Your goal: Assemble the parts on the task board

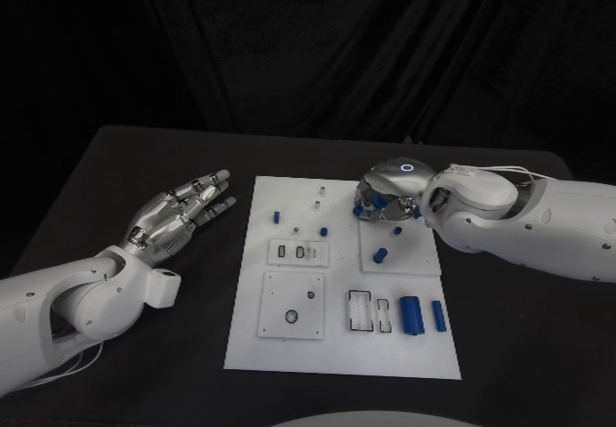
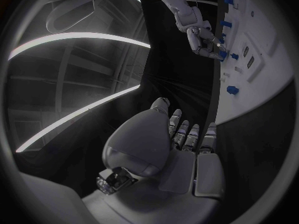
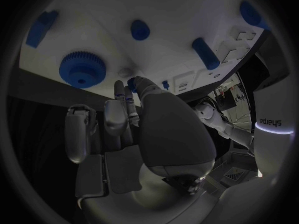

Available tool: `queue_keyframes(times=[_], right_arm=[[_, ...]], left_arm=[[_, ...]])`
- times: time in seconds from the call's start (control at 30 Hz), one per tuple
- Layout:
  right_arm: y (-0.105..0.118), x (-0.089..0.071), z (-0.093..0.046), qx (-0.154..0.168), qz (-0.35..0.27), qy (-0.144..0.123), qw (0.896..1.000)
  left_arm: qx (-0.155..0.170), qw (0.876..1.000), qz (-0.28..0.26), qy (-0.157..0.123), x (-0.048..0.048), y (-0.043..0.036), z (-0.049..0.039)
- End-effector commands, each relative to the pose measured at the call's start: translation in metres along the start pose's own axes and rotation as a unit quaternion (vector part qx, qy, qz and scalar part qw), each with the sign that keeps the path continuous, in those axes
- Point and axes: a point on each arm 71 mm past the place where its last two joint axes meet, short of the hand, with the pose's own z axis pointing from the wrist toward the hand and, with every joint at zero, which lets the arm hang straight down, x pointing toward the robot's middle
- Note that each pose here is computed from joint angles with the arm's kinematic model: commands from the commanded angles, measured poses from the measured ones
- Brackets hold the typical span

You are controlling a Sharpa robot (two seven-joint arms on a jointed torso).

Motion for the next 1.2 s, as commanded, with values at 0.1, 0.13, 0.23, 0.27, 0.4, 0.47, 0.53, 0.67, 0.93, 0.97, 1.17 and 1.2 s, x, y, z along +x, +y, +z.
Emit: queue_keyframes(times=[0.1, 0.13, 0.23, 0.27, 0.4, 0.47, 0.53, 0.67, 0.93, 0.97, 1.17, 1.2], right_arm=[[0.004, -0.016, 0.010, -0.003, -0.008, -0.035, 0.999], [0.005, -0.018, 0.014, -0.004, -0.010, -0.038, 0.999], [0.006, -0.020, 0.021, -0.005, -0.010, -0.039, 0.999], [0.006, -0.020, 0.025, -0.005, -0.008, -0.038, 0.999], [0.007, -0.021, 0.038, 0.000, -0.001, -0.034, 0.999], [0.007, -0.021, 0.043, 0.002, 0.001, -0.034, 0.999], [0.007, -0.022, 0.048, 0.008, 0.002, -0.035, 0.999], [0.007, -0.023, 0.055, 0.018, 0.003, -0.038, 0.999], [0.010, -0.024, 0.064, 0.021, 0.001, -0.038, 0.999], [0.011, -0.023, 0.065, 0.020, 0.001, -0.037, 0.999], [0.013, -0.022, 0.068, 0.018, 0.000, -0.030, 0.999], [0.014, -0.022, 0.069, 0.018, 0.000, -0.028, 0.999]], left_arm=[[0.045, 0.999, -0.003, 0.006, 0.0021, -0.0069, 0.0010], [0.045, 0.999, -0.003, 0.007, 0.0024, -0.0066, 0.0013], [0.045, 0.999, -0.004, 0.008, 0.0029, -0.0062, 0.0019], [0.045, 0.999, -0.004, 0.008, 0.0033, -0.0059, 0.0024], [0.044, 0.999, -0.006, 0.011, 0.0048, -0.0051, 0.0038], [0.044, 0.999, -0.007, 0.012, 0.0055, -0.0050, 0.0041], [0.045, 0.999, -0.007, 0.013, 0.0062, -0.0049, 0.0042], [0.044, 0.999, -0.007, 0.013, 0.0064, -0.0050, 0.0039], [0.043, 0.999, -0.008, 0.014, 0.0076, -0.0046, 0.0045], [0.043, 0.999, -0.008, 0.015, 0.0076, -0.0046, 0.0045], [0.042, 0.999, -0.008, 0.014, 0.0075, -0.0044, 0.0046], [0.042, 0.999, -0.008, 0.014, 0.0076, -0.0043, 0.0047]])
